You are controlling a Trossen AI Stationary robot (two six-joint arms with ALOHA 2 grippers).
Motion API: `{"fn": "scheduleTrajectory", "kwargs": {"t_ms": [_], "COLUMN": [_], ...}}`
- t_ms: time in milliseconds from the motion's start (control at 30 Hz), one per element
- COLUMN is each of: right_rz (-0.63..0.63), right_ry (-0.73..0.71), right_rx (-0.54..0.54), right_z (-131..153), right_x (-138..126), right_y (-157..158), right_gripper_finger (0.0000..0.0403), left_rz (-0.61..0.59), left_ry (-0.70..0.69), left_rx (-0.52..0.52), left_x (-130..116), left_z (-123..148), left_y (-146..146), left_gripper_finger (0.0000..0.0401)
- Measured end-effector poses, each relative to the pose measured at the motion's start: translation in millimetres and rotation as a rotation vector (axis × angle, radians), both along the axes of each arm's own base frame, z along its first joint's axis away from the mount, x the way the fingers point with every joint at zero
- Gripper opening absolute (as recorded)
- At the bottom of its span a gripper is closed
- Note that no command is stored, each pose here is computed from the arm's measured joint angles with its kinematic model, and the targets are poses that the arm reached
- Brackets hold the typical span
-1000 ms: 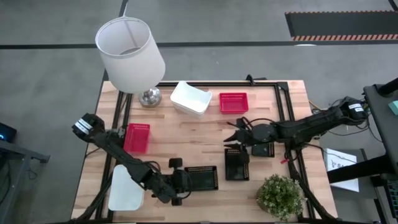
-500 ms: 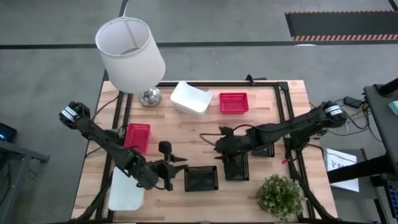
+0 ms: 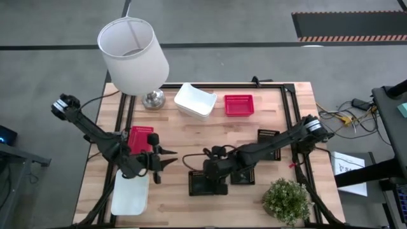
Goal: Stack baskets by color
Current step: Stack the left black bin on top of the middle black bin
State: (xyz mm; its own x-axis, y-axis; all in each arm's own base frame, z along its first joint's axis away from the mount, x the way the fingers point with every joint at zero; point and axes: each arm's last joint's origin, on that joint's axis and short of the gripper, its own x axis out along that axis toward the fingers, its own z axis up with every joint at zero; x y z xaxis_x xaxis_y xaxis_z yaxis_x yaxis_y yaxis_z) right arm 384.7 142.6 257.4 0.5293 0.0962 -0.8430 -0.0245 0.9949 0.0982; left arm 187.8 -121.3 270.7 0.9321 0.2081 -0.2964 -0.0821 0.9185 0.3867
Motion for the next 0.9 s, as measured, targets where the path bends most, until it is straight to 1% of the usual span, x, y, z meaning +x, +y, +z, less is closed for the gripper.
{"fn": "scheduleTrajectory", "kwargs": {"t_ms": [67, 200, 400, 533, 667, 900], "right_rz": [-0.005, -0.014, -0.043, -0.054, -0.021, -0.001], "right_ry": [0.008, 0.013, 0.071, 0.136, 0.184, 0.239], "right_rx": [0.0, -0.014, -0.047, -0.072, -0.109, -0.13], "right_z": [-4, -12, -30, -43, -57, -72], "right_x": [7, 22, 43, 52, 60, 73], "right_y": [3, 6, -4, -11, -13, -12], "right_gripper_finger": [0.0162, 0.0162, 0.0162, 0.0162, 0.0162, 0.0162], "left_rz": [-0.007, -0.032, -0.051, -0.053, -0.057, -0.057], "left_ry": [-0.006, -0.01, -0.007, -0.006, -0.004, -0.005], "left_rx": [0.015, 0.078, 0.134, 0.142, 0.158, 0.155], "left_x": [-4, -8, -11, -11, -11, -11], "left_z": [2, 6, 9, 9, 10, 10], "left_y": [3, 7, 8, 9, 9, 9], "left_gripper_finger": [0.0088, 0.0088, 0.0088, 0.0088, 0.0088, 0.0088]}}
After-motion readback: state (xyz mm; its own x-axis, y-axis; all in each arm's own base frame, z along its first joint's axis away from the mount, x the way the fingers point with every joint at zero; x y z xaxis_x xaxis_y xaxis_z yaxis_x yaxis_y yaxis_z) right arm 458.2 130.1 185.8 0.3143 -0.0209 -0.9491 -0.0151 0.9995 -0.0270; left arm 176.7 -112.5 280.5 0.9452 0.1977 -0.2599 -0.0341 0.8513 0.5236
